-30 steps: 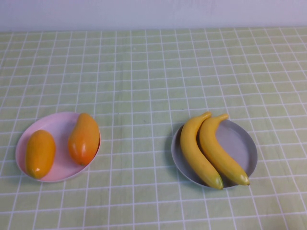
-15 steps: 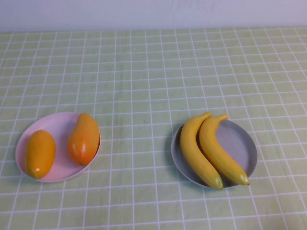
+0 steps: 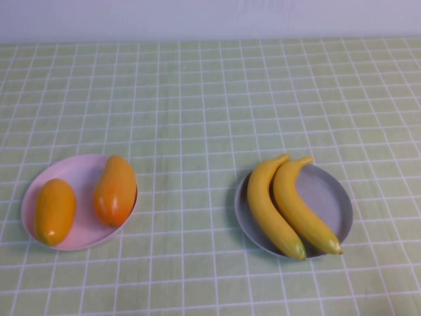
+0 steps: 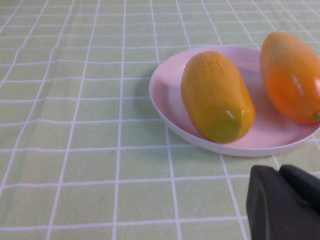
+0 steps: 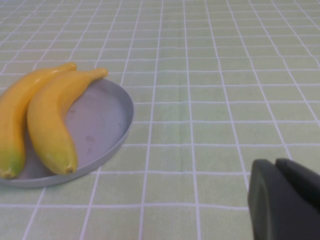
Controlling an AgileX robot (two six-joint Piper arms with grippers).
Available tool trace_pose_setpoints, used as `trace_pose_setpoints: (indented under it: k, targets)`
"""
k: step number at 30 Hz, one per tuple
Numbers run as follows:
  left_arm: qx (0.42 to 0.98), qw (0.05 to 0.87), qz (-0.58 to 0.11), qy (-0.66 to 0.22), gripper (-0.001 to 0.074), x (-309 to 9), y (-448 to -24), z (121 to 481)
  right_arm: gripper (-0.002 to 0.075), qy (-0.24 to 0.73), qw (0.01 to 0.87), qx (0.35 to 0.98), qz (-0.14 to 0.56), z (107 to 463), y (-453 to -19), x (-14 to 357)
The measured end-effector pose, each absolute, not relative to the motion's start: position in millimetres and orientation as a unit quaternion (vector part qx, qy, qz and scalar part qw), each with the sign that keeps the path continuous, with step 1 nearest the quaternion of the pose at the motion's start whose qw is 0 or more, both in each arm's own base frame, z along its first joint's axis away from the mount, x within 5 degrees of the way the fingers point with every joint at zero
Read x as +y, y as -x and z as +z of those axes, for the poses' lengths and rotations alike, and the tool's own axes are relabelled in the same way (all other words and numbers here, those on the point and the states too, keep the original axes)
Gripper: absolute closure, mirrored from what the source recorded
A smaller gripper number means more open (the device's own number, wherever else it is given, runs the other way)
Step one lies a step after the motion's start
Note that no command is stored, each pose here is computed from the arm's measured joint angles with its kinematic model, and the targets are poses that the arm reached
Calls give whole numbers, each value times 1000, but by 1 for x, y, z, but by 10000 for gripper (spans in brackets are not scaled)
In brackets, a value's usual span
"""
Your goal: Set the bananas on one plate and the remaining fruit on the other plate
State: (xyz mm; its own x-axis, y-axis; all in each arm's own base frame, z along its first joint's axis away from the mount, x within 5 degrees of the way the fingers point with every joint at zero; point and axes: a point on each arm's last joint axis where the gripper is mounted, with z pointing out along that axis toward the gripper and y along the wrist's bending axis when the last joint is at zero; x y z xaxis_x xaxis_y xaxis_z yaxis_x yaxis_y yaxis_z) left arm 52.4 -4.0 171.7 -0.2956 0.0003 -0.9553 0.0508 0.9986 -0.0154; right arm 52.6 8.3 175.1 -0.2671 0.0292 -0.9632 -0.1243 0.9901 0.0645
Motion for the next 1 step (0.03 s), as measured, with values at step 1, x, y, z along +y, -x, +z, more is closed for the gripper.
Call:
trace_pose_setpoints:
  k: [1]
  targets:
    - [805, 593, -21, -16, 736, -4, -52, 172, 741, 30, 605, 793, 63, 175, -53, 8]
